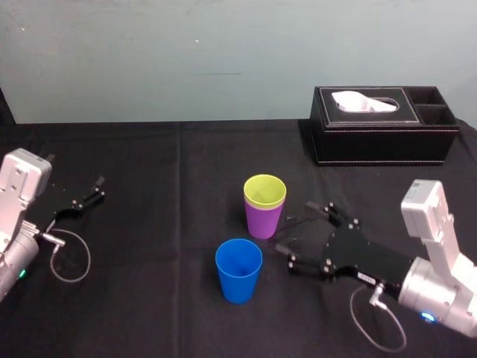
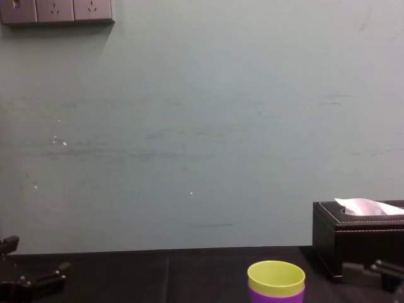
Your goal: Stack the three plastic cups sequentially using one hand.
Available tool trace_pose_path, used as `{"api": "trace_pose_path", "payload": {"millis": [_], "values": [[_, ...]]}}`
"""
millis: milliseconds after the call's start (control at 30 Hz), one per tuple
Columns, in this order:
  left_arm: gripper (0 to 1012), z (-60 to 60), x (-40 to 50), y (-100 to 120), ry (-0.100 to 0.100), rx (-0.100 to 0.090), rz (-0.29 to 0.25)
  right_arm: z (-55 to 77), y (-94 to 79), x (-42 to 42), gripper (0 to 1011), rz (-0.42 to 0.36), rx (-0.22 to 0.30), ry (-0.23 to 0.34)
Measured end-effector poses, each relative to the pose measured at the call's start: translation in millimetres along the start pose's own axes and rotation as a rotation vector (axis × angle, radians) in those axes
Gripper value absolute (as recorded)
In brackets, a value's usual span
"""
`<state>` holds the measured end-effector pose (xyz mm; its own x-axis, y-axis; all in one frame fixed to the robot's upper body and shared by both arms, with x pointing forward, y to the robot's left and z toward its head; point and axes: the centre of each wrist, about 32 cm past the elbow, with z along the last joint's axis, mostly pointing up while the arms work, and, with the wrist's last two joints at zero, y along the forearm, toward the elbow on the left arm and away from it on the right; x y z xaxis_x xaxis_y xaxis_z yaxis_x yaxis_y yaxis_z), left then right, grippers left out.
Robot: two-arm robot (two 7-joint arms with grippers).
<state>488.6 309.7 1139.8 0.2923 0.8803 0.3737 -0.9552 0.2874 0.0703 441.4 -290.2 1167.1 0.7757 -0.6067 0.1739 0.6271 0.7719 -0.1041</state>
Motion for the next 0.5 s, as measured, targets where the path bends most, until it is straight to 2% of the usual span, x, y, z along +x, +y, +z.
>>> {"api": "trace_pose_path", "payload": {"millis": [233, 500], "values": [[1010, 0.0, 0.0, 0.0, 0.000, 0.000, 0.000, -10.5, -5.4, -6.5, 1004, 0.047, -0.028, 0.014], [1010, 0.0, 0.0, 0.0, 0.000, 0.000, 0.000, -20.5, -0.9, -14.4, 1004, 0.089, -0.055, 0.021]]}}
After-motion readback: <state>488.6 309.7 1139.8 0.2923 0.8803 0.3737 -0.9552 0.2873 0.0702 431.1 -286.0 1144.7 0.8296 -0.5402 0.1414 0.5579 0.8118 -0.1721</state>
